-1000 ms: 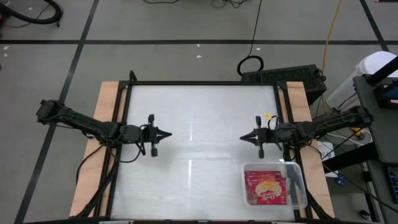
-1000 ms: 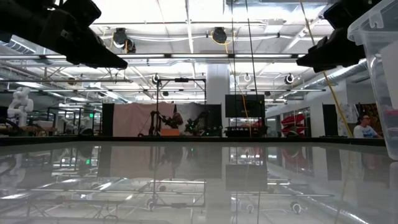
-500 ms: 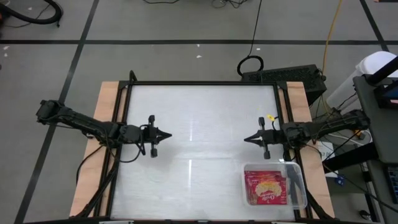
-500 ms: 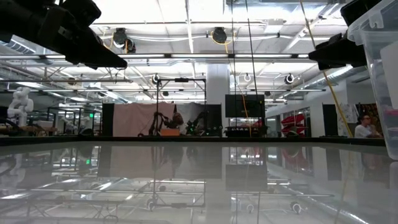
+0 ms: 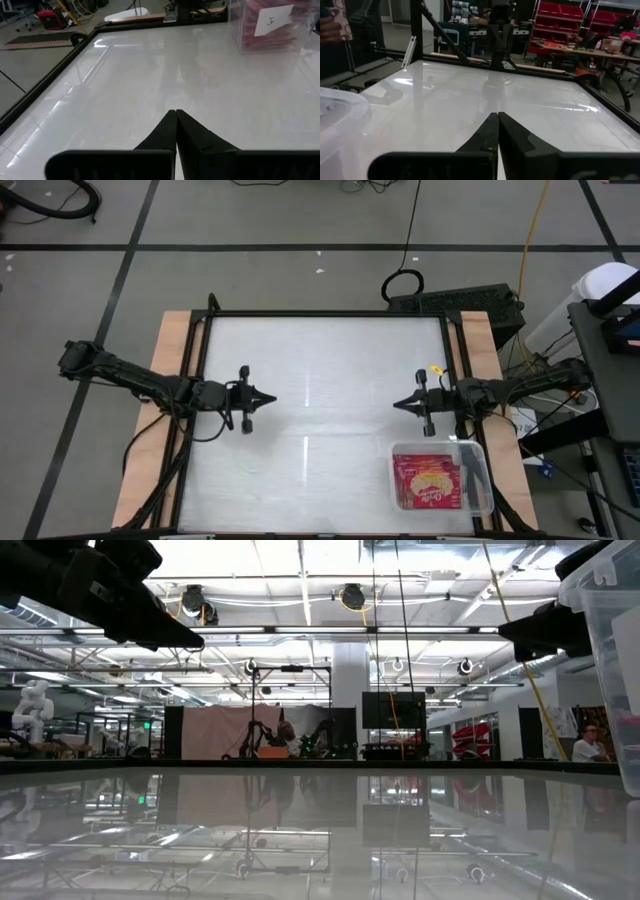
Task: Sort popcorn bags into baskets
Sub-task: Return to Home Position
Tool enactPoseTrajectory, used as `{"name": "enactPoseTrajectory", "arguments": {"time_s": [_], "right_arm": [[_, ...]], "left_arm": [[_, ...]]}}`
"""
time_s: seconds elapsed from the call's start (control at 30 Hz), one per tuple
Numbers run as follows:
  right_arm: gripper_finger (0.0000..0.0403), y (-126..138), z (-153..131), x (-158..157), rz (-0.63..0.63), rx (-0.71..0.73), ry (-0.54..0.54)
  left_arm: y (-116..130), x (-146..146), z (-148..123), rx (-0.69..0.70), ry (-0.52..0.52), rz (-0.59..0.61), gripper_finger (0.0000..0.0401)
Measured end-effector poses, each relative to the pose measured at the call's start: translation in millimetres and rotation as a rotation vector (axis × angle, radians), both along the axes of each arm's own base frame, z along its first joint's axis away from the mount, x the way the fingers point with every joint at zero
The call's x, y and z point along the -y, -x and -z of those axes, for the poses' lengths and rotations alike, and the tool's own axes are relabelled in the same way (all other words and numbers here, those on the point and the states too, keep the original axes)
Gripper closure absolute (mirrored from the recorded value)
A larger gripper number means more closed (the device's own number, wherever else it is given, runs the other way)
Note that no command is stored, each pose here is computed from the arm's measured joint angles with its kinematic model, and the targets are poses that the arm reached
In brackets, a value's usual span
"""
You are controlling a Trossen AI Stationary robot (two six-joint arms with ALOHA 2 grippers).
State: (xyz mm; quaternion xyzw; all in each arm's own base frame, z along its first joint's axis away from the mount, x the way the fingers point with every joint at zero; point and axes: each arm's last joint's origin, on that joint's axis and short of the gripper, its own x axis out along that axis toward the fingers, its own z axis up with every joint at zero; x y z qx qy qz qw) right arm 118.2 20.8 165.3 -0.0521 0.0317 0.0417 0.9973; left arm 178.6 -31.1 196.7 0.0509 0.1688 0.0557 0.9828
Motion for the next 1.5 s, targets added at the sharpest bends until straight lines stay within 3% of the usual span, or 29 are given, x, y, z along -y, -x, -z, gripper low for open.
{"name": "enactPoseTrajectory", "arguments": {"time_s": [0.43, 0.7, 0.93, 1.5], "right_arm": [[0.0403, 8, 0, 2, 0.001, 0.011, 0.028], [0.0403, 24, -8, 4, -0.049, 0.12, 0.049], [0.0403, 23, -11, 11, -0.014, 0.163, 0.094], [0.0403, 21, -5, 24, 0.117, 0.095, 0.045]], "left_arm": [[0, 0, 0, 0.001, -0.019, 0.015, 0.0397], [0, 0, -1, 0.004, -0.014, 0.015, 0.0392], [0, 3, -2, 0.016, -0.001, 0.041, 0.0389], [15, -1, -12, 0.042, -0.033, 0.041, 0.0397]]}}
